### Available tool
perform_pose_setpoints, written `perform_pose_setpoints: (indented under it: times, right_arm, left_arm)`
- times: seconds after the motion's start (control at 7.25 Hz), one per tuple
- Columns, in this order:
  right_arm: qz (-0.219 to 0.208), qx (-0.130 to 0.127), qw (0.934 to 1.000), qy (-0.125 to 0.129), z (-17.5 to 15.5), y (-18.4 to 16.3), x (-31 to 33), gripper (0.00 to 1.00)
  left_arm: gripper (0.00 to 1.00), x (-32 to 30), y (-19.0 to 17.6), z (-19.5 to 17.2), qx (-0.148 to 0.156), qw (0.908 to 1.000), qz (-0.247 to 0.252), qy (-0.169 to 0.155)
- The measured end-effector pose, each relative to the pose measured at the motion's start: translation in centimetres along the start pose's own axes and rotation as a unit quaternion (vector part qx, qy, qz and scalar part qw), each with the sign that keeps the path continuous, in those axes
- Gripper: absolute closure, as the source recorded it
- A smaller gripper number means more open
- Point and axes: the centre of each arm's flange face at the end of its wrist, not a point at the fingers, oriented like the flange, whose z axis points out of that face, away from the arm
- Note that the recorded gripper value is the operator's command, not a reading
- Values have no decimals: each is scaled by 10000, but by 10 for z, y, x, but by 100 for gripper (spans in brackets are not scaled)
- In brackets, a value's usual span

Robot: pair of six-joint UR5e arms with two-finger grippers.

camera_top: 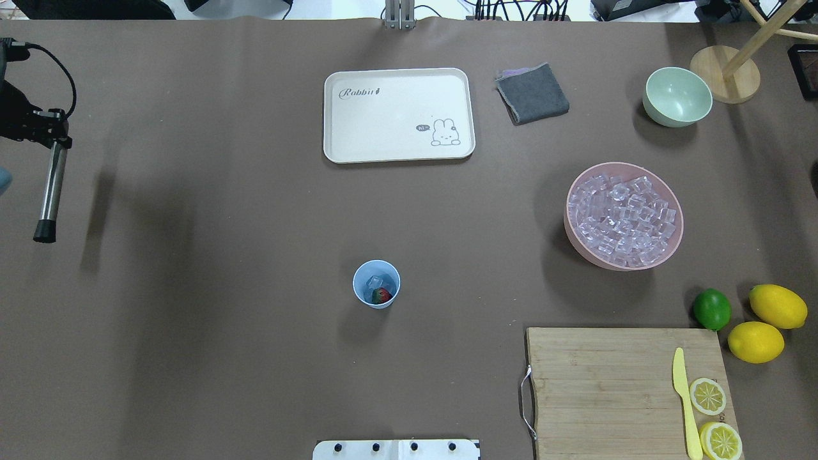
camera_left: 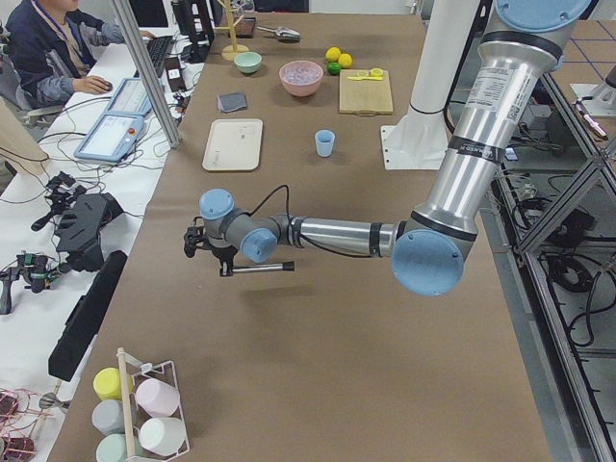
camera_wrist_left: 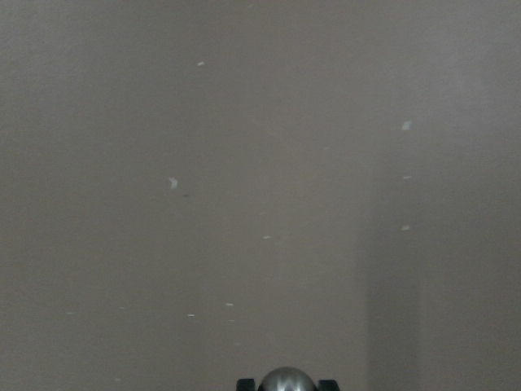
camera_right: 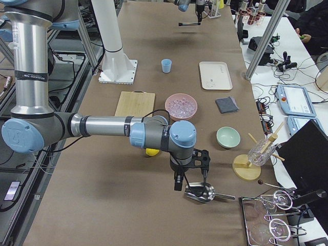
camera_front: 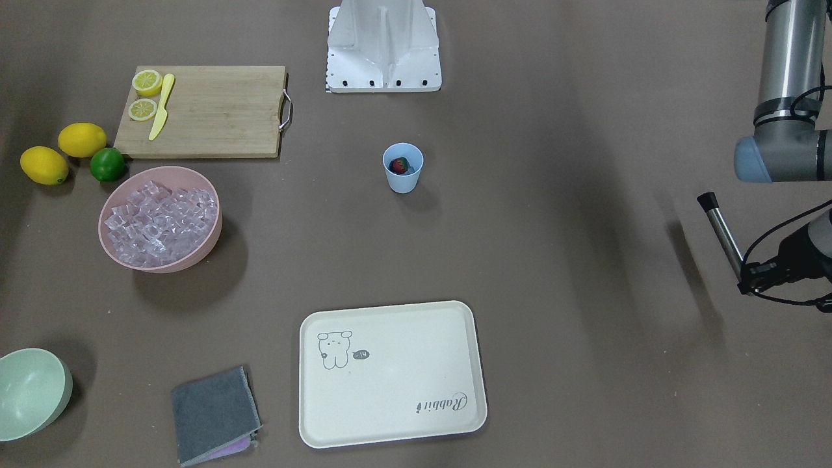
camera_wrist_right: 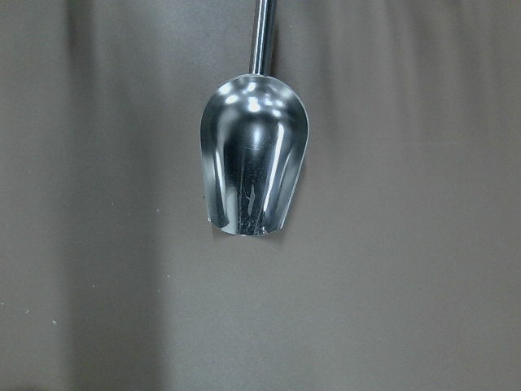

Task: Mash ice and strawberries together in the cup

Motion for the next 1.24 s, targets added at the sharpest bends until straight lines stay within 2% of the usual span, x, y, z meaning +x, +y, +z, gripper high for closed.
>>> perform_pose_setpoints:
  times: [0.28, 0.55, 0.83, 1.24]
  right_arm:
    - [-17, 21, 10000, 6, -2, -2, -1, 0]
    - [-28, 34, 10000, 9, -3, -4, -2, 0]
    - [-34, 41, 10000, 14, -4, -4, -3, 0]
    - [-40, 48, 10000, 16, -4, -4, -3, 0]
  left_arm:
    - [100, -37, 13, 9, -130, 9993, 344, -96]
    - [100, -71, 41, 20, -286, 9983, 479, -149]
    - [100, -89, 61, 24, -353, 9980, 494, -177]
    - [100, -97, 71, 27, -395, 9980, 449, -200]
